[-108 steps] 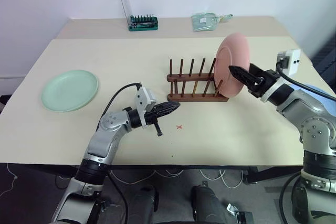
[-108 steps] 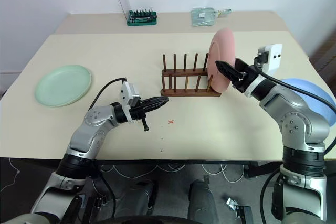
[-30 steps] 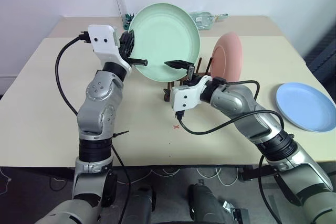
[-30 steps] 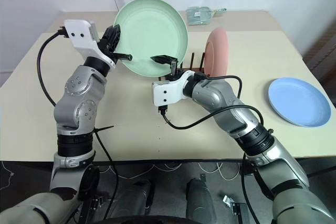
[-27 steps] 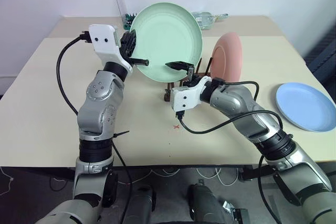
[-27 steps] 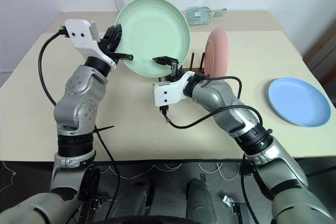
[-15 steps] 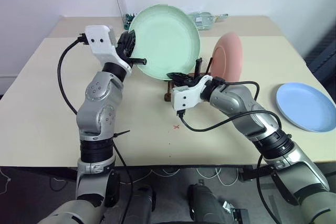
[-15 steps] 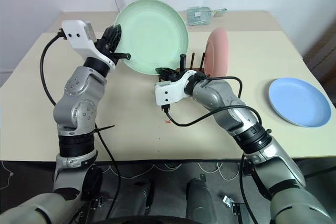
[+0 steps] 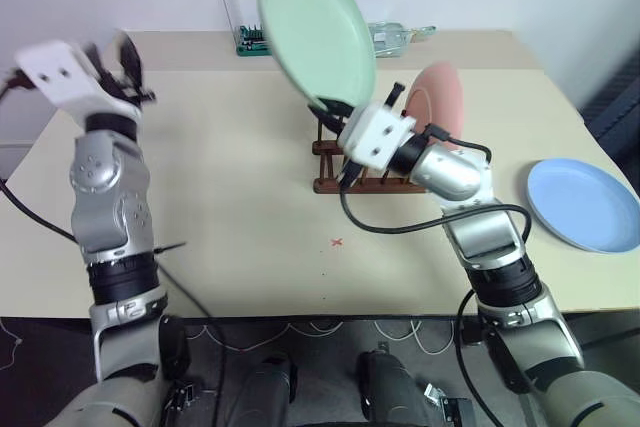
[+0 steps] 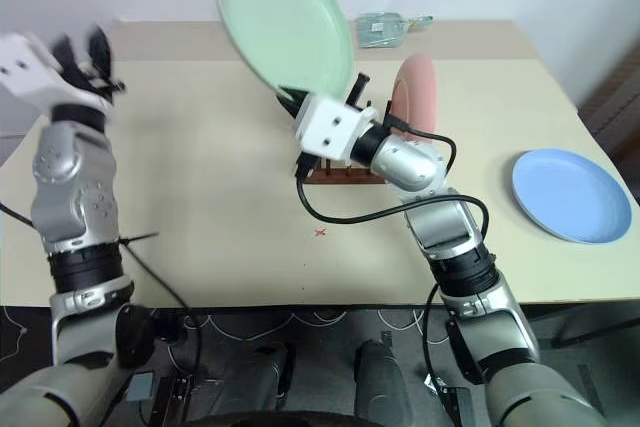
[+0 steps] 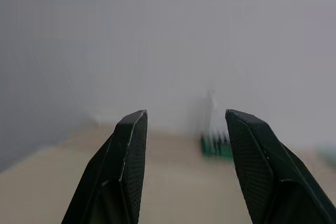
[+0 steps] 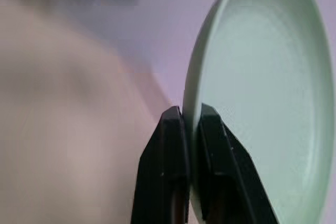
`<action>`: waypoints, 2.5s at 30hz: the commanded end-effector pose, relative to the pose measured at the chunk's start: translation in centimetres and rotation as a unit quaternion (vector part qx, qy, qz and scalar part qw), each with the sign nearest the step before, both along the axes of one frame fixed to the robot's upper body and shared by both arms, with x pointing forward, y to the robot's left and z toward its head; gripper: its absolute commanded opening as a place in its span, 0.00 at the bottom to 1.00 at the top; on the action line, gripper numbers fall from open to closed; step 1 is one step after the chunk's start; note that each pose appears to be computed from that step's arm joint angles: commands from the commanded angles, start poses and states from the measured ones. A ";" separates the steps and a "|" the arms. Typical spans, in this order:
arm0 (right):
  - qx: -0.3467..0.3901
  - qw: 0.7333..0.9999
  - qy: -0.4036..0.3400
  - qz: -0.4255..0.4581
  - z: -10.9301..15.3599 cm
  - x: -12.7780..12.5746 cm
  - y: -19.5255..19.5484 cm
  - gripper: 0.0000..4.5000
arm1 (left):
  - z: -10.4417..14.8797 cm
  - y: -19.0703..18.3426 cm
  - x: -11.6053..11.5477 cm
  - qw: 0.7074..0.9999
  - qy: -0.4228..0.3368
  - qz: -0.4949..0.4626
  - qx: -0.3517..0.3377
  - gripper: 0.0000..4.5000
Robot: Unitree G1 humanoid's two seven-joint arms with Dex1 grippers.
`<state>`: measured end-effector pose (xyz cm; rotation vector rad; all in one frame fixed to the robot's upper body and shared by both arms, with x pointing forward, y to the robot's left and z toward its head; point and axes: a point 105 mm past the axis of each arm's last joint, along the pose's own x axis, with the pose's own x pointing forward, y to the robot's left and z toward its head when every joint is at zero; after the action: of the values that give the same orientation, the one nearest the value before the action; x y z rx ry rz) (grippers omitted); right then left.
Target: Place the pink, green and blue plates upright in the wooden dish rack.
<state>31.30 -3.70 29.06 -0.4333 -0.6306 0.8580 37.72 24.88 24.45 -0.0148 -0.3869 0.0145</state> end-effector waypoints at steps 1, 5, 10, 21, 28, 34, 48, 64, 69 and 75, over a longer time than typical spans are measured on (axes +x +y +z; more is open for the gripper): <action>0.151 0.975 0.131 0.091 2.2 -2.0 -2.1 0.00 | -2.3 -6.9 -1.8 0.973 0.038 -0.214 0.075 0.53; 0.195 0.957 0.203 0.074 1.2 -1.8 -4.1 0.00 | -6.3 -11.3 -5.8 0.913 0.101 -0.383 0.103 0.53; 0.226 0.937 0.262 0.045 -0.3 -1.0 -5.6 0.00 | -9.2 -13.8 -8.9 0.855 0.156 -0.481 0.115 0.53; 0.238 0.912 0.335 0.020 -1.9 1.3 -7.0 0.00 | -8.7 -14.2 -8.8 0.853 0.145 -0.488 0.115 0.53; 0.242 0.894 0.376 0.002 -3.3 2.8 -7.7 0.00 | -8.8 -14.6 -9.0 0.853 0.142 -0.489 0.112 0.53; 0.234 0.888 0.397 -0.013 -4.1 3.6 -7.7 0.16 | -8.7 -14.9 -9.0 0.853 0.139 -0.490 0.110 0.54; 0.148 0.932 0.326 -0.054 -1.8 1.2 -8.4 0.76 | -8.7 -15.1 -8.9 0.853 0.138 -0.492 0.108 0.54; -0.046 0.930 0.292 -0.220 -3.3 -5.2 -22.5 0.98 | -8.9 -16.7 -9.4 0.828 0.129 -0.532 0.118 0.54; -0.104 0.856 0.351 -0.365 -9.7 -3.8 -28.6 0.98 | -8.8 -17.2 -9.0 0.827 0.126 -0.535 0.116 0.54; -0.145 0.791 0.384 -0.454 -14.4 -3.2 -32.9 0.98 | -8.7 -16.9 -9.0 0.828 0.126 -0.534 0.120 0.54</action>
<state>27.81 -35.79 14.38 -0.4916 0.4962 0.1677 28.76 7.75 14.72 0.0007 -0.0182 -1.1407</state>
